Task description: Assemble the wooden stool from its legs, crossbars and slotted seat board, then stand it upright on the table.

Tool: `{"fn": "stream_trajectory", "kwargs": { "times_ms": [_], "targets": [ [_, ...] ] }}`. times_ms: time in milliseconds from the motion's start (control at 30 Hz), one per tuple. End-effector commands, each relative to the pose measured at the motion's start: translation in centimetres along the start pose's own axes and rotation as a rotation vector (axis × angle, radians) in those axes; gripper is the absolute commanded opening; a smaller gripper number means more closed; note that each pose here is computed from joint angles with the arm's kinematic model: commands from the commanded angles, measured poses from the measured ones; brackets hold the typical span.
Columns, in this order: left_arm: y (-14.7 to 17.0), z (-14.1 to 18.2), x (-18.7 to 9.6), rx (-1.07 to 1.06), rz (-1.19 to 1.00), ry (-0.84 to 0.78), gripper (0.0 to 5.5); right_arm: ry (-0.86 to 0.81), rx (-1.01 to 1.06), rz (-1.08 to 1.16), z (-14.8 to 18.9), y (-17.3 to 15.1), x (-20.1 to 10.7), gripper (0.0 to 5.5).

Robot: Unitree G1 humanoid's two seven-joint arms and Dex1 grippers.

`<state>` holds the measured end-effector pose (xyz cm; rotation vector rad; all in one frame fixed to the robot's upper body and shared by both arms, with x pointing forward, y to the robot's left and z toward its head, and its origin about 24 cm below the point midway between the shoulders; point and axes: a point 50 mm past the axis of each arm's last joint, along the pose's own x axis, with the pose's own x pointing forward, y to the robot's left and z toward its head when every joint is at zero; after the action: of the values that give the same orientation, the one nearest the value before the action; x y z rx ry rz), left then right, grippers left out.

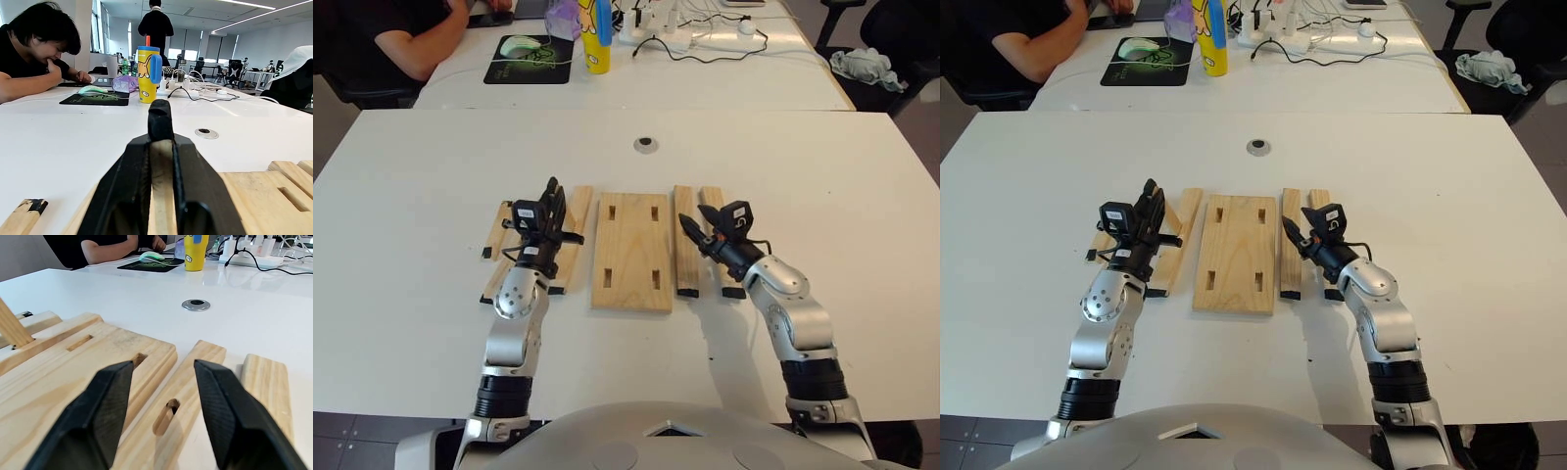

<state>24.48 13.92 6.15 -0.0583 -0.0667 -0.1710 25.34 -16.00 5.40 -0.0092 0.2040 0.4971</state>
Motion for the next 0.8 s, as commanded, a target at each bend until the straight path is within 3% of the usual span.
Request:
{"fn": "stream_trajectory", "kwargs": {
  "times_ms": [33,300,533,667,800],
  "targets": [
    [0.4,-1.3,-0.5,0.045,-0.005,0.09,0.89,-0.01,-0.004,-0.008,0.1,-0.1,0.2,2.31],
    [0.6,2.5,-0.3,0.067,-0.009,-0.108,2.08,-0.01,0.019,-0.027,-0.6,0.0,0.3,2.31],
    [0.4,8.9,0.5,0.062,-0.011,-0.3,2.08,-0.005,0.022,-0.038,-1.2,-0.2,0.4,2.31],
    [0.6,10.3,4.1,-0.051,0.009,-0.195,1.81,-0.01,0.024,-0.047,-1.5,0.0,0.7,2.31],
    [0.8,10.4,5.5,-0.074,-0.027,-0.1,1.26,-0.024,0.021,-0.04,-1.2,0.3,1.1,2.31]
  ]
}}
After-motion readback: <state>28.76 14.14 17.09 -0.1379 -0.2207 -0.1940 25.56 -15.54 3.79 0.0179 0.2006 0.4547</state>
